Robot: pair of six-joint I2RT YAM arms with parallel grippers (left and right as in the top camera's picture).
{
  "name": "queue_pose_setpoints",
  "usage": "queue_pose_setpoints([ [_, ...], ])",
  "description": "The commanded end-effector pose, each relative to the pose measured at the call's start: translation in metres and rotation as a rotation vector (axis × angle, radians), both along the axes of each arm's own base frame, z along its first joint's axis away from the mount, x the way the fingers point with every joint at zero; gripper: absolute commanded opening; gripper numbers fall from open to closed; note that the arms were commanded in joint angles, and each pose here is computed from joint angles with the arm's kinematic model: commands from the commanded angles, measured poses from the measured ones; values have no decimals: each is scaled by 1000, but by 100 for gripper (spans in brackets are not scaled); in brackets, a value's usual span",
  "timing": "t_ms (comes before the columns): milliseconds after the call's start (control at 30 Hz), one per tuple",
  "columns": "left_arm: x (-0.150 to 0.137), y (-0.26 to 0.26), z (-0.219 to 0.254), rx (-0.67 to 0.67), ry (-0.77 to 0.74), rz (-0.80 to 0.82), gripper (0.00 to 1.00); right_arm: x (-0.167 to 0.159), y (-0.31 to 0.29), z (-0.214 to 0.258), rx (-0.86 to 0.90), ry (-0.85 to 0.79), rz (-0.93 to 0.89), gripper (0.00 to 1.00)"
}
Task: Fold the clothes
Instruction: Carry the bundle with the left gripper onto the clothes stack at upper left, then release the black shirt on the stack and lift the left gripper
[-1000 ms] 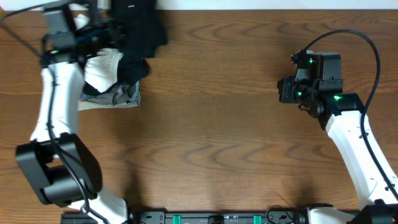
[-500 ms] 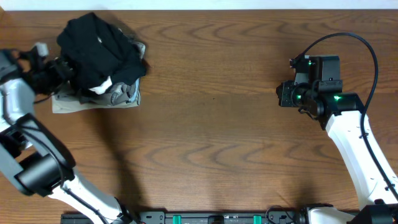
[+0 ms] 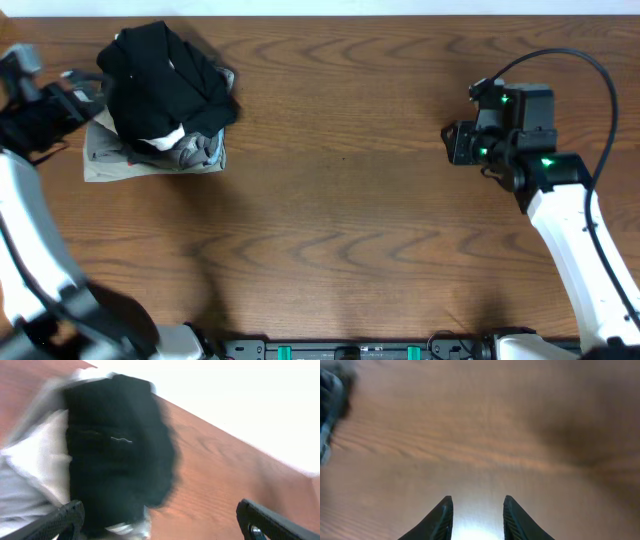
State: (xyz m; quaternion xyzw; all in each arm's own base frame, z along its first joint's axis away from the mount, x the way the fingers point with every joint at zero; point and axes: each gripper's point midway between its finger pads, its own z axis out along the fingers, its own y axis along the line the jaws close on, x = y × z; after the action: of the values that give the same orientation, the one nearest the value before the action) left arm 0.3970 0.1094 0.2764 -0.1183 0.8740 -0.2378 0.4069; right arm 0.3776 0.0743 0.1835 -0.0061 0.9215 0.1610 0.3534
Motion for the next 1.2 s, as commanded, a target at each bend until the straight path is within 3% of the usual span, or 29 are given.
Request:
queue_pose_setpoints([
  [0,-14,-64,19,219,-53,-217,98,0,10,41,40,-134,53,36],
  [200,-46,-159,24,511,-29,-420,98,-2,9,95,49,-324,54,62],
  [233,-50,-167,23,566,-20,-426,98,-3,9,100,50,-341,55,89],
  [267,-52,-171,21,609,-8,-424,98,-5,9,103,51,-350,55,99],
  [400,-62,-182,11,727,50,-438,98,-9,9,104,51,-342,54,99],
  [667,-59,-185,-7,668,128,-404,98,-19,8,85,46,-254,53,99],
  [1167,-56,-186,-12,669,138,-409,98,-26,7,73,42,-196,53,99],
])
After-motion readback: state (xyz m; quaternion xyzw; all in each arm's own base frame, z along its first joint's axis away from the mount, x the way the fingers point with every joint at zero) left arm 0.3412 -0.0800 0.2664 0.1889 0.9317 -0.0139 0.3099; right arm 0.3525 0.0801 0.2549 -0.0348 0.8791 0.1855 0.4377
